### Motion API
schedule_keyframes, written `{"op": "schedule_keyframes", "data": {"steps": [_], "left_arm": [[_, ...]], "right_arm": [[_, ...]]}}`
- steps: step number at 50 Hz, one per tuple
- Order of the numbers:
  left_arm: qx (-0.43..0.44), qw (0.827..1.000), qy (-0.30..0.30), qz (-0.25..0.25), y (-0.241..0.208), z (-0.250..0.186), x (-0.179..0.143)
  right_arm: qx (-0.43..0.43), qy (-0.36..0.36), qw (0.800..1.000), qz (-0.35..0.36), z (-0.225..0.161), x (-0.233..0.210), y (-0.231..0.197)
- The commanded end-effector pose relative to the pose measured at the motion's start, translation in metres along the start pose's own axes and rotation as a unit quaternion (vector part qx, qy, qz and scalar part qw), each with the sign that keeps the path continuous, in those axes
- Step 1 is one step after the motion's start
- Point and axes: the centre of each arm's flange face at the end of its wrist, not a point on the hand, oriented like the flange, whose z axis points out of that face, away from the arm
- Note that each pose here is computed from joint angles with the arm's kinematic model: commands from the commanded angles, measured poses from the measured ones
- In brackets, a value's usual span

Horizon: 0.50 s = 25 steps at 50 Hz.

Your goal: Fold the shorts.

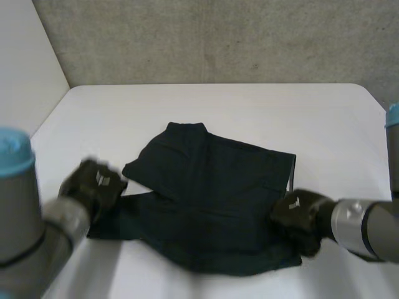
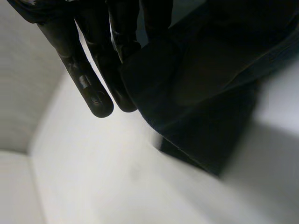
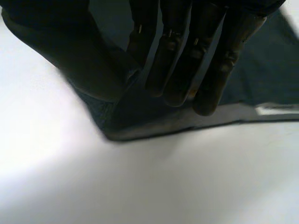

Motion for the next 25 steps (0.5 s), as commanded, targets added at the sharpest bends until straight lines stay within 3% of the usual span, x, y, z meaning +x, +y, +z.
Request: {"op": "schedule_keyframes", "data": {"steps": [1,11,16,25], "left_arm": [[0.12,0.989,-0.08,-0.02,-0.053,0.088,-0.02],[0.173,0.977,-0.124,-0.03,-0.083,0.2,-0.016],[0.193,0.971,-0.135,-0.031,-0.084,0.231,-0.008],[0.225,0.963,-0.143,-0.029,-0.075,0.262,0.014]], "right_arm": [[0.066,0.074,0.993,0.061,0.032,0.038,-0.018],[0.099,0.23,0.965,0.076,0.075,0.093,-0.025],[0.122,0.3,0.944,0.069,0.104,0.119,-0.024],[0.098,0.35,0.931,0.025,0.133,0.135,-0.015]]}}
